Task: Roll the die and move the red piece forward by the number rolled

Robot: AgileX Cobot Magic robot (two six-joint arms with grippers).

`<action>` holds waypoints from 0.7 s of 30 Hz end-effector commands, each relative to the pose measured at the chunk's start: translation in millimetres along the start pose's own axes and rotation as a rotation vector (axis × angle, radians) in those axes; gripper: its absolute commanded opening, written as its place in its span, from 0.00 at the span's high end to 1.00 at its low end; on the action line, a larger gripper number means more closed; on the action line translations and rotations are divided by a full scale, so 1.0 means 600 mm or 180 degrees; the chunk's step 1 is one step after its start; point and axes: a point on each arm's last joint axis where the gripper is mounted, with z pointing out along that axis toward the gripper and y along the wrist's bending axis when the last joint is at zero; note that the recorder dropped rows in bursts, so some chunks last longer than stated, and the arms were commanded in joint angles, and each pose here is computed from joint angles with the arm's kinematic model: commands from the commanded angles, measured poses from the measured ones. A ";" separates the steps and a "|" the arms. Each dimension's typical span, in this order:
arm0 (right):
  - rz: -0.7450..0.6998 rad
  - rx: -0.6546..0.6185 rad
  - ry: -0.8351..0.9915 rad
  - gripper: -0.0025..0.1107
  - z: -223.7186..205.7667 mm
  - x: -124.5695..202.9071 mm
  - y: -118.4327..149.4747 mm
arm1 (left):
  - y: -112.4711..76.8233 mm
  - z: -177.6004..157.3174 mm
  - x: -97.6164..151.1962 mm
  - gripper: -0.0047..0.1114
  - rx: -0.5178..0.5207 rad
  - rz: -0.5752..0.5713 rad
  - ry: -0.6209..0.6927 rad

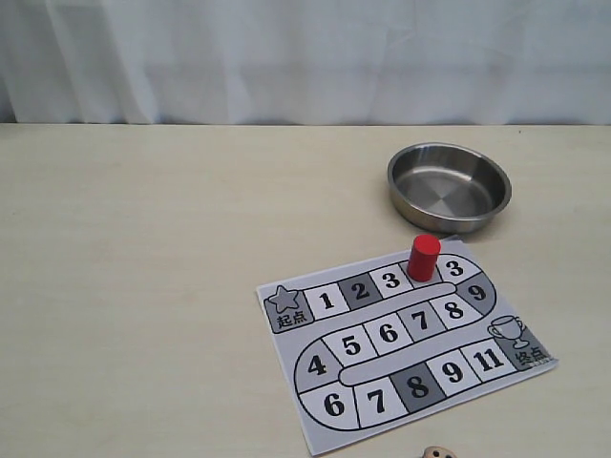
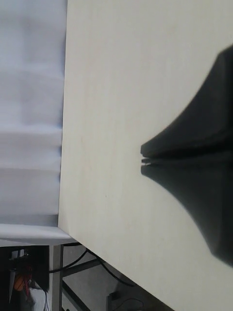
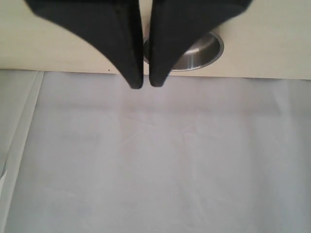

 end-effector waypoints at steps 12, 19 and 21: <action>-0.0157 -0.0079 0.0578 0.94 -0.003 0.030 0.003 | 0.000 -0.001 -0.005 0.96 0.0015 0.0030 -0.0045; -0.0184 -0.0060 0.0580 0.94 -0.003 0.030 0.002 | 0.000 -0.001 -0.005 0.96 0.0015 0.0030 -0.0045; -0.0113 -0.0034 0.0575 0.94 -0.003 0.030 0.001 | 0.000 -0.001 -0.005 0.96 0.0015 0.0030 -0.0045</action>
